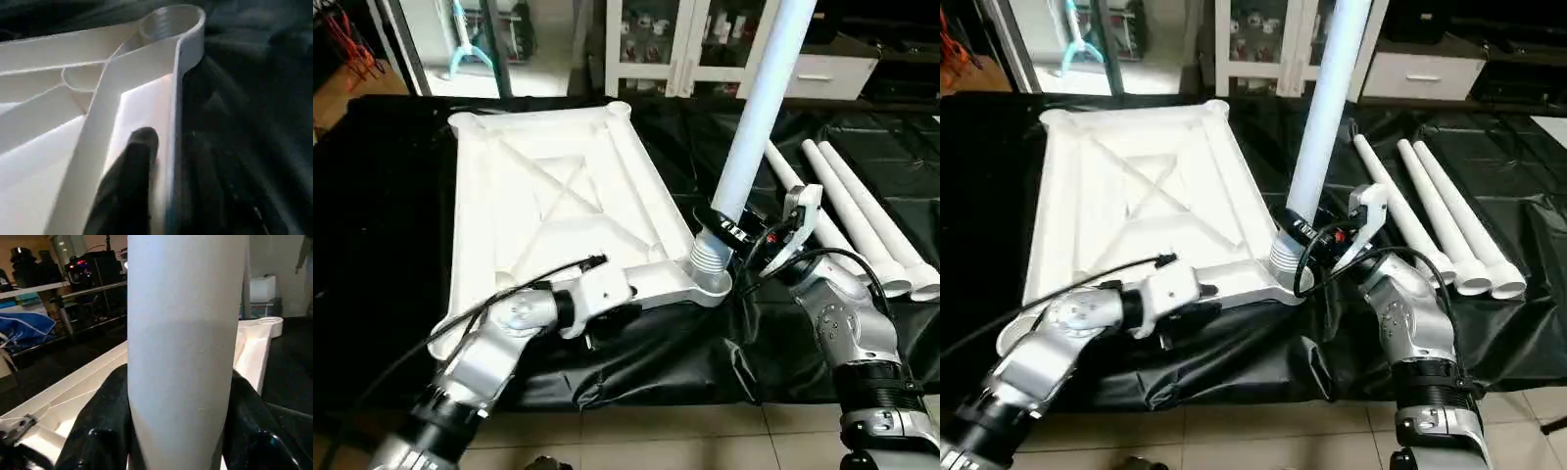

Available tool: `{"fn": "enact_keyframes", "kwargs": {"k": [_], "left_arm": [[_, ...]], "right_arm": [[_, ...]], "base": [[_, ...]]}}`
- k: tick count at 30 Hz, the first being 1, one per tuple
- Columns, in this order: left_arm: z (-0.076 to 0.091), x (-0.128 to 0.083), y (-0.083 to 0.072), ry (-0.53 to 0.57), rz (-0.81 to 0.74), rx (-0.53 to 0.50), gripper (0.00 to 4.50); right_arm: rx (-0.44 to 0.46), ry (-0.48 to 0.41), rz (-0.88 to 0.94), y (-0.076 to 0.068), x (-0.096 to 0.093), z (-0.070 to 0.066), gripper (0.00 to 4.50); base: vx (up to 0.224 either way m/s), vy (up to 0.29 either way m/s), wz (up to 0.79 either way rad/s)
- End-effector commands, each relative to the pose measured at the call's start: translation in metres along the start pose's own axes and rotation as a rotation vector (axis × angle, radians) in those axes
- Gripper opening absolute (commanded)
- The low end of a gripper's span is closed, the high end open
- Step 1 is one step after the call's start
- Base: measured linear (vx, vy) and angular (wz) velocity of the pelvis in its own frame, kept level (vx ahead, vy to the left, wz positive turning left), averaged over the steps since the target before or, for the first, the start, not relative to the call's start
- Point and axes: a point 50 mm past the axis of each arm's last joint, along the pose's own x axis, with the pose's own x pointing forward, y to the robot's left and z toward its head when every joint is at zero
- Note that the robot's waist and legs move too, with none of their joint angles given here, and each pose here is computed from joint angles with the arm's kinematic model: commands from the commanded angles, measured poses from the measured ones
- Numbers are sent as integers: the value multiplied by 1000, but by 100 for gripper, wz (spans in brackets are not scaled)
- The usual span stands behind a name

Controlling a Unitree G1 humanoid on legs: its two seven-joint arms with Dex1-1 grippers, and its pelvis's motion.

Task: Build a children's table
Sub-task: Insert table leg to table base

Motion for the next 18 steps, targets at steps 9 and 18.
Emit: {"fn": "enact_keyframes", "kwargs": {"k": [9, 18], "left_arm": [[70, -46, 90, -465, 404, -317, 170], [108, -31, 110, -384, 555, -241, 170]], "right_arm": [[-197, -22, 40, 7, 10, 19, 186], [-299, 91, 102, 15, 14, 6, 186]], "base": [[0, 0, 0], [0, 0, 0]]}}
